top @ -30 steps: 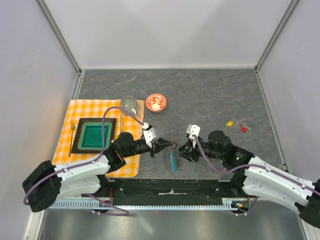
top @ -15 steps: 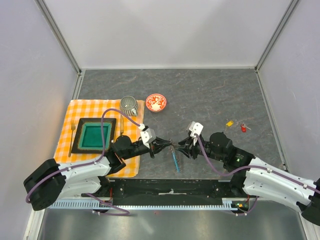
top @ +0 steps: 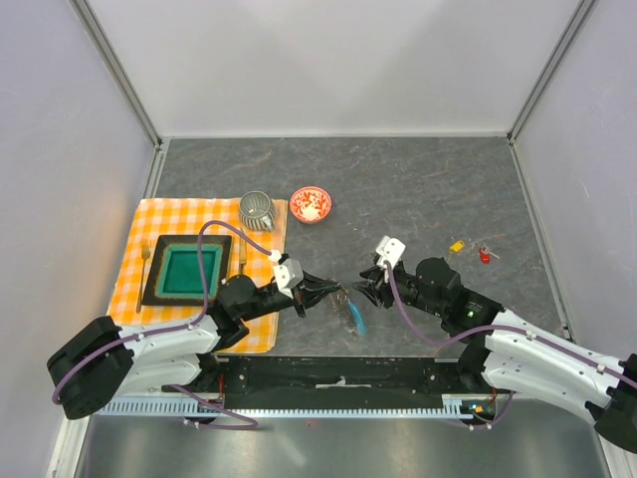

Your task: Put the keys on the keyring

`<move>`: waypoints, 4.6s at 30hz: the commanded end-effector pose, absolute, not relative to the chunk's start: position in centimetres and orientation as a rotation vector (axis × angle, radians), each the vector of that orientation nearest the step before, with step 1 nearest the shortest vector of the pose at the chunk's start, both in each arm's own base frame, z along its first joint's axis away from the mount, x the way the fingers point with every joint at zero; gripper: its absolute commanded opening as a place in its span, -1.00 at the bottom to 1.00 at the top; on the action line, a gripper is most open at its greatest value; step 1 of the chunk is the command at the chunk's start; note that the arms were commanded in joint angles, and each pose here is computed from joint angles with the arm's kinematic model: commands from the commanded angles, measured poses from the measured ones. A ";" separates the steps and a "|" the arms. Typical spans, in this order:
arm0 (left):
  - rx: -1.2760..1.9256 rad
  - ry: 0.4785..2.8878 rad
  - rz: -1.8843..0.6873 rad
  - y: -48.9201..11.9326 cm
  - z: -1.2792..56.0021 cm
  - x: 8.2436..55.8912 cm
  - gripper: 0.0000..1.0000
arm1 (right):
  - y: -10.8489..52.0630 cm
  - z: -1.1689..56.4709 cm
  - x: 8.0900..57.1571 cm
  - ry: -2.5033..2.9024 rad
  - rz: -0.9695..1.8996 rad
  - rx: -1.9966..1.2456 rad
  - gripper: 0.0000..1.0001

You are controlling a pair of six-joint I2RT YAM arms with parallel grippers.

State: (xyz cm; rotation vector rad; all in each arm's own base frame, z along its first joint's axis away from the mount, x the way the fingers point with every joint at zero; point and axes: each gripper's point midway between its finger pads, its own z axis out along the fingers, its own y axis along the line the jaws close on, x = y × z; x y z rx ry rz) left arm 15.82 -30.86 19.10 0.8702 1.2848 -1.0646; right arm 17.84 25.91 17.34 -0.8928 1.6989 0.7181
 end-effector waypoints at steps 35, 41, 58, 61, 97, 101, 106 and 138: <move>0.965 1.029 -1.169 -31.8 23.5 13.1 -0.96 | 27.7 21.4 16.4 1.473 0.957 -1.090 -0.42; 0.982 1.013 -1.183 -32.0 23.6 12.8 -0.96 | 27.9 21.4 15.9 1.463 0.987 -1.115 -0.47; 0.953 1.031 -1.137 -32.0 23.7 13.8 -0.96 | 25.4 21.5 16.6 1.573 0.894 -0.960 -0.24; 0.950 1.023 -1.144 -32.1 23.8 13.8 -0.96 | 26.2 21.5 15.7 1.555 0.979 -0.978 -0.24; 0.981 0.945 -1.181 -32.0 25.7 12.6 -0.96 | 27.7 20.9 14.7 1.513 1.068 -1.082 -0.75; 1.002 0.934 -1.194 -32.1 25.7 12.2 -0.96 | 27.8 21.1 14.8 1.505 1.067 -1.086 -1.00; 1.020 0.920 -1.210 -32.4 25.7 12.0 -0.97 | 28.4 21.2 14.3 1.497 1.112 -1.125 -1.00; 0.807 1.020 -1.096 -31.1 24.9 15.5 -0.96 | 25.1 23.6 18.0 1.559 1.004 -0.610 -0.22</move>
